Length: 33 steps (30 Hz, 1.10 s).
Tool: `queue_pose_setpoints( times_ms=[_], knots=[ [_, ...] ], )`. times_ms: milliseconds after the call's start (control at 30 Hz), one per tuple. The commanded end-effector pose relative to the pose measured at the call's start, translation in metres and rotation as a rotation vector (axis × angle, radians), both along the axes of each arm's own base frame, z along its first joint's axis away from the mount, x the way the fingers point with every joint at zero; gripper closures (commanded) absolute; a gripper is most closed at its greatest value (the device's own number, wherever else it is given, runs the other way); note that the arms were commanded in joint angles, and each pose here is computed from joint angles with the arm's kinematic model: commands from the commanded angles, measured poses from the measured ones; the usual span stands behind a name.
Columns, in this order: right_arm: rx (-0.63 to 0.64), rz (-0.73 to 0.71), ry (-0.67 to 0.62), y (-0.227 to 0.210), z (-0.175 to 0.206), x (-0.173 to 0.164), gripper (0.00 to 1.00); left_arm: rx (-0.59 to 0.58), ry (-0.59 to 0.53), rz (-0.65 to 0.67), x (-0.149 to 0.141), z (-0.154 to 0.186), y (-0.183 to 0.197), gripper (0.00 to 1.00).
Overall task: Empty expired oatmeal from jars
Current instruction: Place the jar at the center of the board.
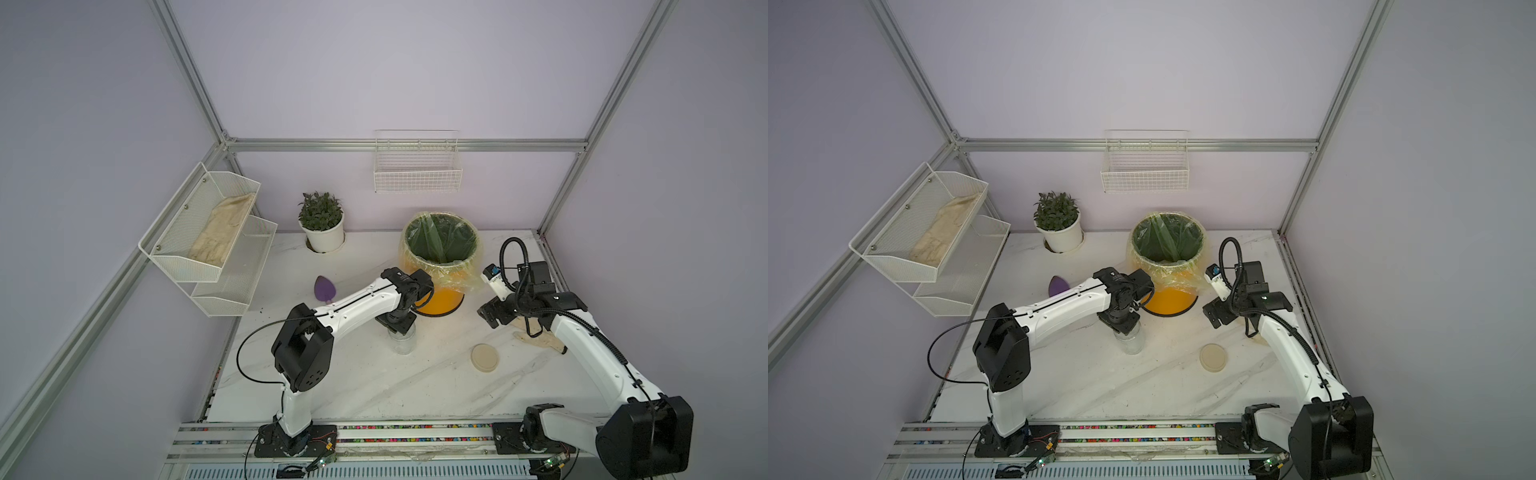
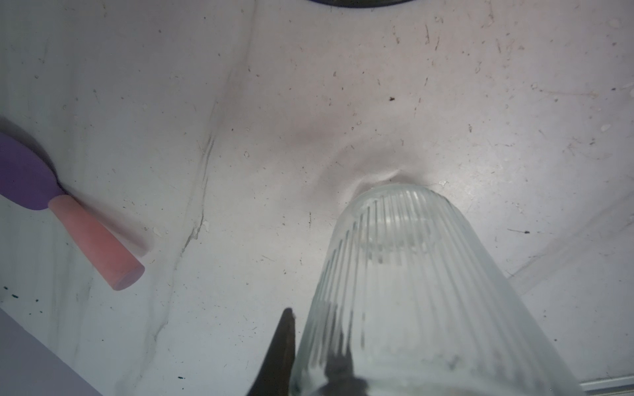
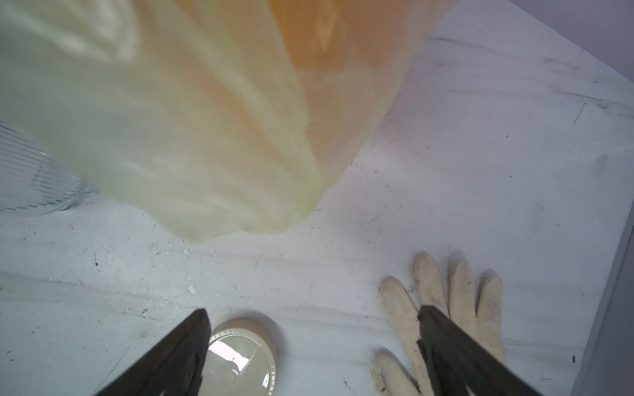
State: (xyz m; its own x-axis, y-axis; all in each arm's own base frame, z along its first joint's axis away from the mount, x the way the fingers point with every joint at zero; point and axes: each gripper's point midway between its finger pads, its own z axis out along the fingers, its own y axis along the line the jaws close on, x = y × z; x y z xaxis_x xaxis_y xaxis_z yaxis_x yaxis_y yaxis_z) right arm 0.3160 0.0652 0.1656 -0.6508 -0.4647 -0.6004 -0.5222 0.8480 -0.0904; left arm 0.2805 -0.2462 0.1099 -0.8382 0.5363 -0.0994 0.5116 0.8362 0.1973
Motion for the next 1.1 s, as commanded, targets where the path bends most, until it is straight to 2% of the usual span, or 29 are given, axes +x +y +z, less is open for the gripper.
queue_pose_setpoints(
  times_ms=[0,200,333,400,833,1067],
  knots=[
    [0.04,-0.012,0.019,0.002,0.001,-0.002,0.03,0.024,-0.049,0.001,0.005,0.012,-0.004,0.69],
    [0.049,-0.008,0.041,0.003,-0.007,-0.004,0.03,0.021,-0.036,0.003,0.004,0.004,-0.008,0.46],
    [0.044,-0.007,0.041,0.002,-0.008,-0.004,0.03,-0.024,-0.073,0.005,0.008,0.013,-0.014,0.19],
    [0.043,-0.007,0.035,0.001,-0.007,-0.003,0.03,-0.053,-0.108,0.006,0.011,0.024,-0.015,0.02],
    [0.053,-0.014,0.035,0.001,-0.004,0.003,0.03,-0.156,-0.245,0.039,0.01,0.078,-0.004,0.0],
    [0.075,-0.036,0.004,0.001,0.006,0.008,0.03,-0.338,-0.426,0.056,0.003,0.136,0.012,0.0]
  ],
)
